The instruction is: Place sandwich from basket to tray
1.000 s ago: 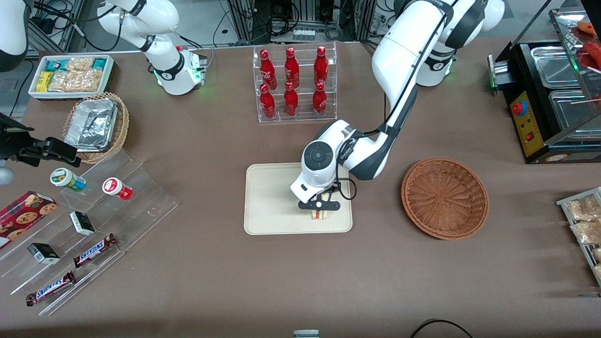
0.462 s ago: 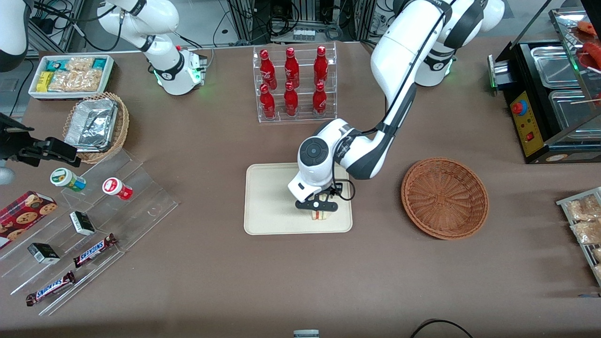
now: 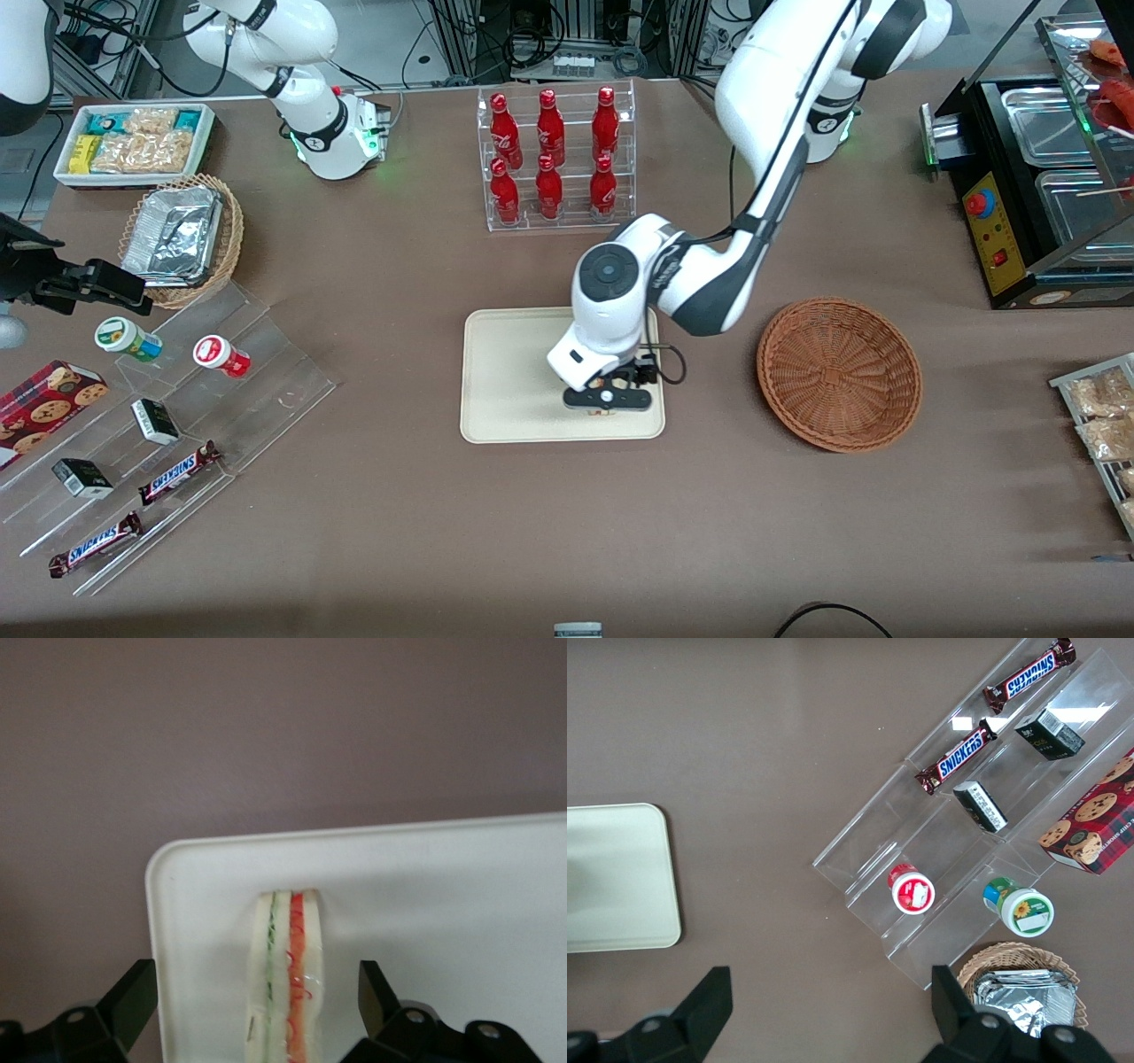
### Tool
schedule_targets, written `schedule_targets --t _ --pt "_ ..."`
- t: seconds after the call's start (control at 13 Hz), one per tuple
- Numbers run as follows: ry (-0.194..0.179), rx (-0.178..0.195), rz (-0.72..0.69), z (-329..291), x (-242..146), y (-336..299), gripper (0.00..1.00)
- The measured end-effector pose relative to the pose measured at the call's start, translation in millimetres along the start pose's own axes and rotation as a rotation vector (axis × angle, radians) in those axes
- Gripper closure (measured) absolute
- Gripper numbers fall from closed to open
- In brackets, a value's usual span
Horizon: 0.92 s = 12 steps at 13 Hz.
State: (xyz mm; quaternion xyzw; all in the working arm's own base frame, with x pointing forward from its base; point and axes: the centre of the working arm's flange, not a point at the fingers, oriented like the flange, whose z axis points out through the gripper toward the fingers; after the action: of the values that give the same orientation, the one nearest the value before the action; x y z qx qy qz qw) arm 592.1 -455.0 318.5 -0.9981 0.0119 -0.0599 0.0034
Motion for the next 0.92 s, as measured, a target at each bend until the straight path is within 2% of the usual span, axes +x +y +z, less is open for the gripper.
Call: schedule_targets --t 0.15,0.46,0.92 --pt "0.020 -0.012 -0.041 -20.4 21.0 -27.0 0.00" --pt "0.011 -0.041 -0.060 -48.6 50.6 -78.3 0.00" --pt "0.002 -0.020 -0.060 -68.5 58.4 -102.9 0.00"
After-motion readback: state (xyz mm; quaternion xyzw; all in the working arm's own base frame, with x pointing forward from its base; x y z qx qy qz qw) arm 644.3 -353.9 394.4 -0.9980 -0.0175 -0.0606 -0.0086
